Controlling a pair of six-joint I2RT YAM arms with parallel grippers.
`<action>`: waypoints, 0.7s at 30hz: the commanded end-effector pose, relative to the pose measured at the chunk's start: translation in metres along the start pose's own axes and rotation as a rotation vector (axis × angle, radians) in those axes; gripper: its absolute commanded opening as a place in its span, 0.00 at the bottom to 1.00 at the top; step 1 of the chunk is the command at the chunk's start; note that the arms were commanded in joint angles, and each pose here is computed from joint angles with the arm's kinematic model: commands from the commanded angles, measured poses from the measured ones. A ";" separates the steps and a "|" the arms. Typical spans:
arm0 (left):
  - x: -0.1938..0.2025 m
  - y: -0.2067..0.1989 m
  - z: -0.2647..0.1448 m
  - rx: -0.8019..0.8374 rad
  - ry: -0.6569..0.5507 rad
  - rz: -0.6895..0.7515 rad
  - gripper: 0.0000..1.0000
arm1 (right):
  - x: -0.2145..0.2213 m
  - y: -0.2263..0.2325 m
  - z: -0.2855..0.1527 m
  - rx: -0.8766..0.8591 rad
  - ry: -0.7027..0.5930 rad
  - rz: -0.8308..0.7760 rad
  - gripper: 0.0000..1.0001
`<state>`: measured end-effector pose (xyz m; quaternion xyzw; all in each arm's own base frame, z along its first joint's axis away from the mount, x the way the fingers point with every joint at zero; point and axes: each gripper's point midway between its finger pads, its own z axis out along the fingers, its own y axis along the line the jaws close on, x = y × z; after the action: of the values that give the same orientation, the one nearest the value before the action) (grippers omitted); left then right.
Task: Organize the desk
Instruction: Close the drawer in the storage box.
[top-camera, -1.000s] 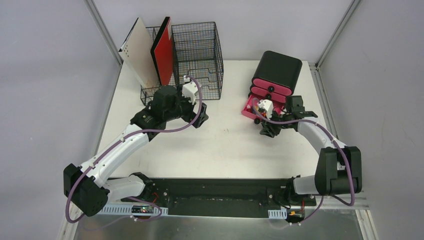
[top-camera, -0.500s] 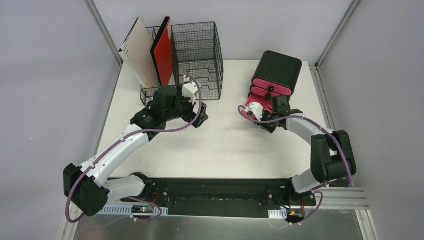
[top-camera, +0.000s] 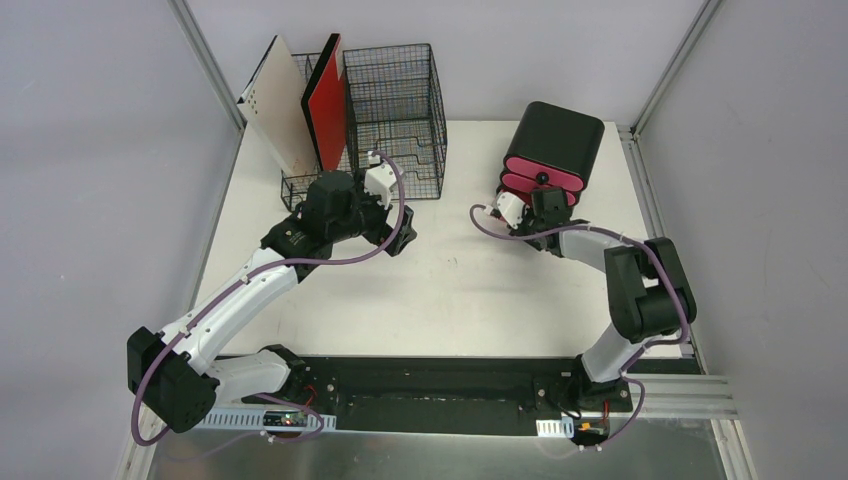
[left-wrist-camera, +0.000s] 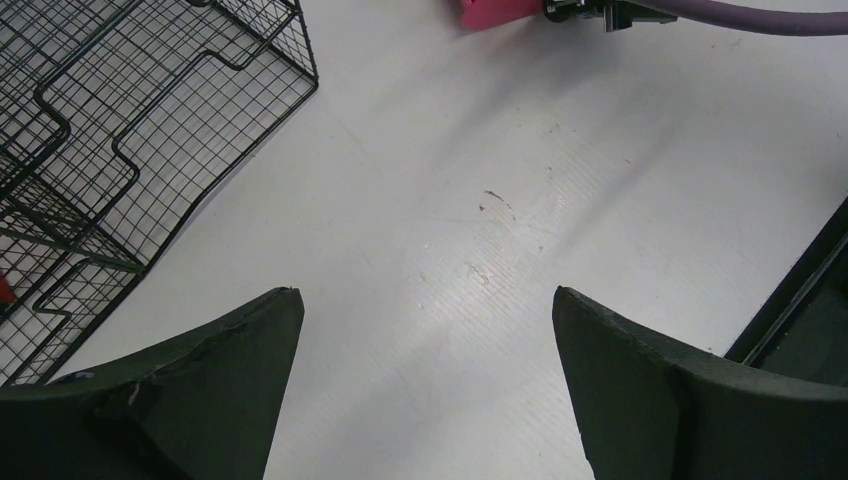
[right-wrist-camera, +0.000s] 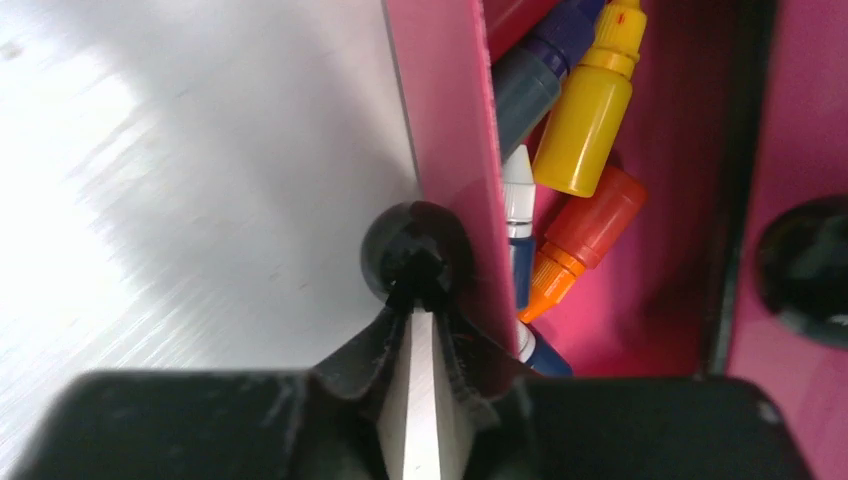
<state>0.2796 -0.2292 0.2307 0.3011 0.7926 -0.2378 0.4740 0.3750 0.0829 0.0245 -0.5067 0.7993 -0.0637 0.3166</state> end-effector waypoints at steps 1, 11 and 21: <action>-0.010 0.003 -0.002 -0.001 -0.026 0.025 0.99 | -0.030 -0.057 0.004 0.222 -0.063 0.032 0.18; -0.009 0.004 -0.002 -0.005 -0.022 0.032 0.99 | -0.028 -0.088 0.021 0.353 -0.006 0.064 0.55; -0.011 0.004 -0.005 -0.012 -0.032 0.035 0.99 | -0.046 -0.043 -0.022 0.123 -0.104 0.152 0.58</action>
<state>0.2802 -0.2286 0.2305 0.3077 0.7901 -0.2334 0.4760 0.4320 0.0758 0.0406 -0.4375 0.8090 -0.1382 0.3676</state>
